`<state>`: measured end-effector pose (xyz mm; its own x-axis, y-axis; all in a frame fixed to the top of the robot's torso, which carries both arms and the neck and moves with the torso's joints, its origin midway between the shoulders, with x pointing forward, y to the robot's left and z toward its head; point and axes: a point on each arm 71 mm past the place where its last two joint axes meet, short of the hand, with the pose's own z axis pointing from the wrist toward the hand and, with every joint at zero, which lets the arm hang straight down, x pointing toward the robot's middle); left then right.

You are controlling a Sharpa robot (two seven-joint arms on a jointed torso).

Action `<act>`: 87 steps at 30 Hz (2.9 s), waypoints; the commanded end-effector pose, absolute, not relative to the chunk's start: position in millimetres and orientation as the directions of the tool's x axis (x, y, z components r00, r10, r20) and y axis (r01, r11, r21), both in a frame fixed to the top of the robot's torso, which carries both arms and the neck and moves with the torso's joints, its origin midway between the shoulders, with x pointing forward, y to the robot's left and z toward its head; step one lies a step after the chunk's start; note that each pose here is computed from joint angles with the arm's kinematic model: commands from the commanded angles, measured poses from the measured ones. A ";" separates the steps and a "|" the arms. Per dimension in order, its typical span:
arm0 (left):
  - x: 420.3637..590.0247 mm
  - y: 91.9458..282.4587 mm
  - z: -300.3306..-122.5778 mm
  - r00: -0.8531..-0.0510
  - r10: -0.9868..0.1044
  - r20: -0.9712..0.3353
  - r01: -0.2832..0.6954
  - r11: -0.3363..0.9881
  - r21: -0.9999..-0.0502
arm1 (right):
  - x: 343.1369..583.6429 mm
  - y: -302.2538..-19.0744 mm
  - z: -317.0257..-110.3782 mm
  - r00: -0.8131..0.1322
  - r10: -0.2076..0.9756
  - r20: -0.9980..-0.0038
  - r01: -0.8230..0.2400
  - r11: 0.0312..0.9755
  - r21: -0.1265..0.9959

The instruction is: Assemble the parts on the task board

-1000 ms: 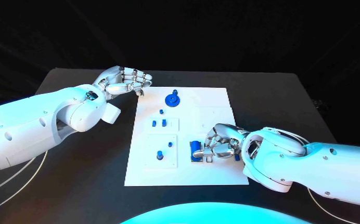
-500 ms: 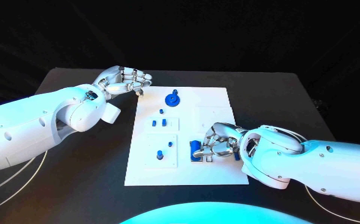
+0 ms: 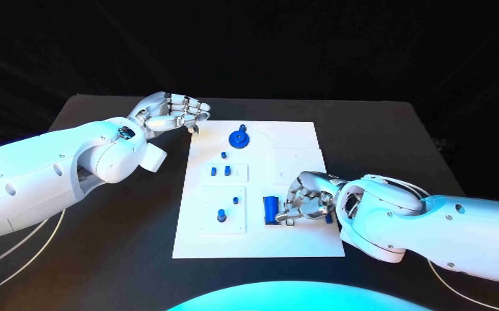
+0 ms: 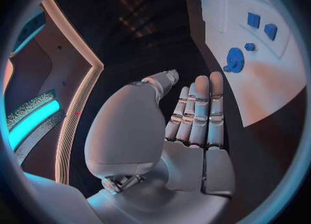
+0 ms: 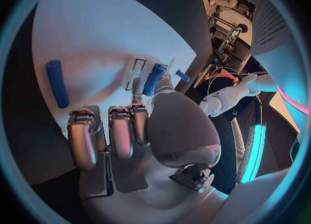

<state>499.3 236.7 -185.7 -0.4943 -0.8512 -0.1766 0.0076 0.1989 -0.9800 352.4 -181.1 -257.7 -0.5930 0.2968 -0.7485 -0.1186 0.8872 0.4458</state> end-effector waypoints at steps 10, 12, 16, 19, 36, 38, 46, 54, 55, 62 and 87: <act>498.7 234.6 -184.5 -0.505 -0.846 -0.173 0.015 0.191 -0.981 | 351.2 -181.5 -255.8 -0.582 0.298 -0.757 -0.136 0.882 0.452; 498.7 234.8 -183.9 -0.502 -0.847 -0.173 0.022 0.187 -0.982 | 352.1 -185.2 -252.4 -0.558 0.329 -0.762 -0.130 0.872 0.471; 498.6 234.6 -182.8 -0.499 -0.850 -0.168 0.032 0.176 -0.984 | 357.5 -196.2 -242.8 -0.508 0.391 -0.767 -0.112 0.853 0.509; 498.5 234.2 -182.1 -0.498 -0.851 -0.164 0.039 0.167 -0.985 | 364.6 -209.1 -232.7 -0.465 0.427 -0.776 -0.102 0.845 0.525; 496.0 230.7 -180.1 -0.502 -0.851 -0.153 0.050 0.148 -0.988 | 360.6 -278.8 -230.5 -0.425 0.343 -0.838 -0.034 0.919 0.393; 495.8 230.0 -180.1 -0.504 -0.850 -0.153 0.050 0.148 -0.988 | 356.9 -281.7 -235.8 -0.438 0.326 -0.838 -0.025 0.927 0.374; 495.3 228.8 -180.1 -0.507 -0.849 -0.151 0.049 0.146 -0.988 | 347.3 -282.0 -252.5 -0.478 0.298 -0.826 -0.006 0.940 0.342; 495.3 229.5 -180.5 -0.508 -0.848 -0.151 0.044 0.149 -0.988 | 345.1 -277.4 -261.1 -0.497 0.291 -0.818 -0.003 0.942 0.337; 495.3 229.5 -180.6 -0.508 -0.848 -0.151 0.043 0.149 -0.988 | 345.0 -276.9 -261.9 -0.499 0.290 -0.817 -0.003 0.942 0.336; 495.2 229.6 -180.9 -0.510 -0.847 -0.150 0.041 0.151 -0.988 | 344.1 -270.4 -268.0 -0.519 0.281 -0.807 -0.012 0.942 0.336; 495.0 231.7 -181.2 -0.509 -0.847 -0.152 0.036 0.155 -0.987 | 341.5 -254.1 -285.3 -0.551 0.233 -0.801 -0.038 0.952 0.303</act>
